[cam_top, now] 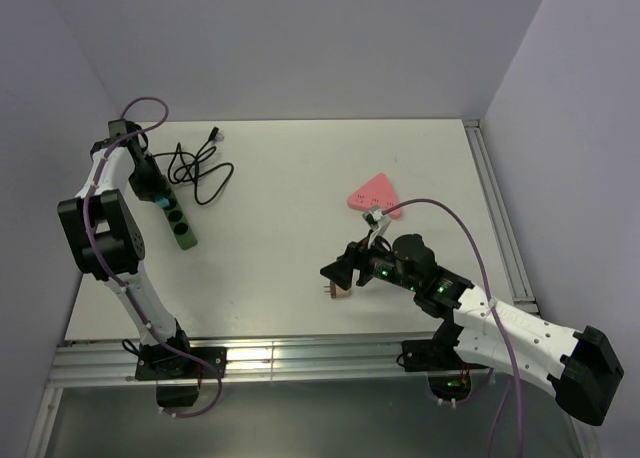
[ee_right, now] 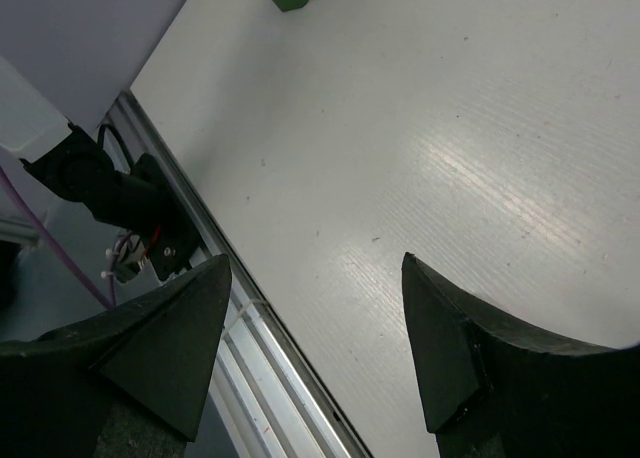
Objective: Insert the plug
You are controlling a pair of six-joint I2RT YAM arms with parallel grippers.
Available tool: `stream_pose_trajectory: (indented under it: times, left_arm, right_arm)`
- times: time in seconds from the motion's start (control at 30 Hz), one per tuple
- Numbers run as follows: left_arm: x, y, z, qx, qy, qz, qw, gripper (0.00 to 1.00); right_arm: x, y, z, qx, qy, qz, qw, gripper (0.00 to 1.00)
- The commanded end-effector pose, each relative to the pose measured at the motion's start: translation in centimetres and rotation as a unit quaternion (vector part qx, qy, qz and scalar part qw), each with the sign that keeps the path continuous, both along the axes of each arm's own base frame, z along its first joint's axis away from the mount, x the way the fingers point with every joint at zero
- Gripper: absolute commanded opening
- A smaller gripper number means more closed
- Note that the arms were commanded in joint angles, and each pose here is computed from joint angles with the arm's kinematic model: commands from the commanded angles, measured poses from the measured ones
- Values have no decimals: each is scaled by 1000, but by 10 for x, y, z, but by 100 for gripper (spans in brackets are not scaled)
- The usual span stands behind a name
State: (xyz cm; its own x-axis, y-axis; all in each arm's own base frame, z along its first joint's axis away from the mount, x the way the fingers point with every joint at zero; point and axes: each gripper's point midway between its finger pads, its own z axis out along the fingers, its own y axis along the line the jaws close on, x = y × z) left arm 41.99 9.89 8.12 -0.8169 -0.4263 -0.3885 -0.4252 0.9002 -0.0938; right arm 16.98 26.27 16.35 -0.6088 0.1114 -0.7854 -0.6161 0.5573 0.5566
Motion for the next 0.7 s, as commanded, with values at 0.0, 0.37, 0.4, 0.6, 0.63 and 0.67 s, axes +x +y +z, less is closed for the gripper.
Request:
stream_pose_trajectory:
  times: [0.0, 0.37, 0.4, 0.6, 0.63, 0.67]
  left_arm:
    - [-5, 5, -28, -5, 41, 3, 999, 0]
    - [-13, 18, -46, 20, 84, 22, 996, 0]
    - [-14, 17, -47, 19, 87, 22, 996, 0]
    - [-18, 12, -50, 20, 82, 26, 996, 0]
    - [-19, 11, -51, 20, 85, 25, 996, 0]
    - [-21, 11, -53, 21, 86, 26, 996, 0]
  right_arm:
    - [6, 0, 9, 9, -19, -5, 1000, 76]
    - [7, 0, 9, 9, -18, -7, 1000, 76]
    - [7, 0, 8, 8, -18, -7, 1000, 76]
    - [8, -1, 7, 9, -17, -8, 1000, 76]
    - [7, -1, 6, 8, -16, -8, 1000, 76]
    - [7, -1, 7, 8, -17, -8, 1000, 76]
